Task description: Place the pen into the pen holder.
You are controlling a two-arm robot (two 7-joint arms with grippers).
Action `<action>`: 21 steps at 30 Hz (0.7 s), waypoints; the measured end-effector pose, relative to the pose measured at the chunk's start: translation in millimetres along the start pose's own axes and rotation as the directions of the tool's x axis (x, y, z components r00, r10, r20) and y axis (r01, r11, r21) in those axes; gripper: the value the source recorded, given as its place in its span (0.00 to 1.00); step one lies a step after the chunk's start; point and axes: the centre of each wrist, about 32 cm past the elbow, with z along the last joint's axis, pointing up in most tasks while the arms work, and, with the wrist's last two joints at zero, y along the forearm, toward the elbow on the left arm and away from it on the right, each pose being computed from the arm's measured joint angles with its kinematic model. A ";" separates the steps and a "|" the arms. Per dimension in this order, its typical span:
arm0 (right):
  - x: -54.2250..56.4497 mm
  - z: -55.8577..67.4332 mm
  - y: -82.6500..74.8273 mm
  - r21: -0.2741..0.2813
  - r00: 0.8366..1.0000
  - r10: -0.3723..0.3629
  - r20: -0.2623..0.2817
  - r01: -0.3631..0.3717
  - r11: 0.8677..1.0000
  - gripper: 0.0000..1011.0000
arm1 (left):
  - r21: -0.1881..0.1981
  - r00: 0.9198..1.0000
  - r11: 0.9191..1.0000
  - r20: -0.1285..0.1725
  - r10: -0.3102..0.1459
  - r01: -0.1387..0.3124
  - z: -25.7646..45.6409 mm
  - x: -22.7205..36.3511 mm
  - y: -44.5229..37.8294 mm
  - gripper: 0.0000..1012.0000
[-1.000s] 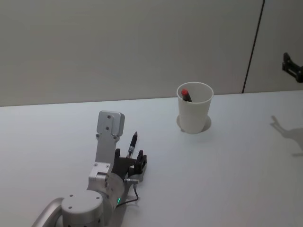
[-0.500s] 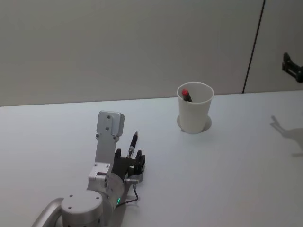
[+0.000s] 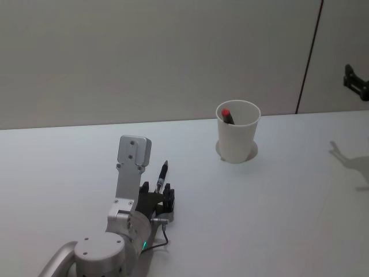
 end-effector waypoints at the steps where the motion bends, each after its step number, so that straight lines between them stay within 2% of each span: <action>1: 0.0 0.0 0.0 0.000 1.000 0.000 0.000 0.000 1.000 0.99 | 0.000 1.000 1.000 0.000 0.000 0.000 0.0 0.0 0.0 0.47; 21: 0.0 0.0 0.0 0.000 1.000 0.000 0.000 0.000 1.000 0.99 | 0.002 1.000 1.000 0.000 -0.001 0.001 -0.1 -0.2 0.0 0.35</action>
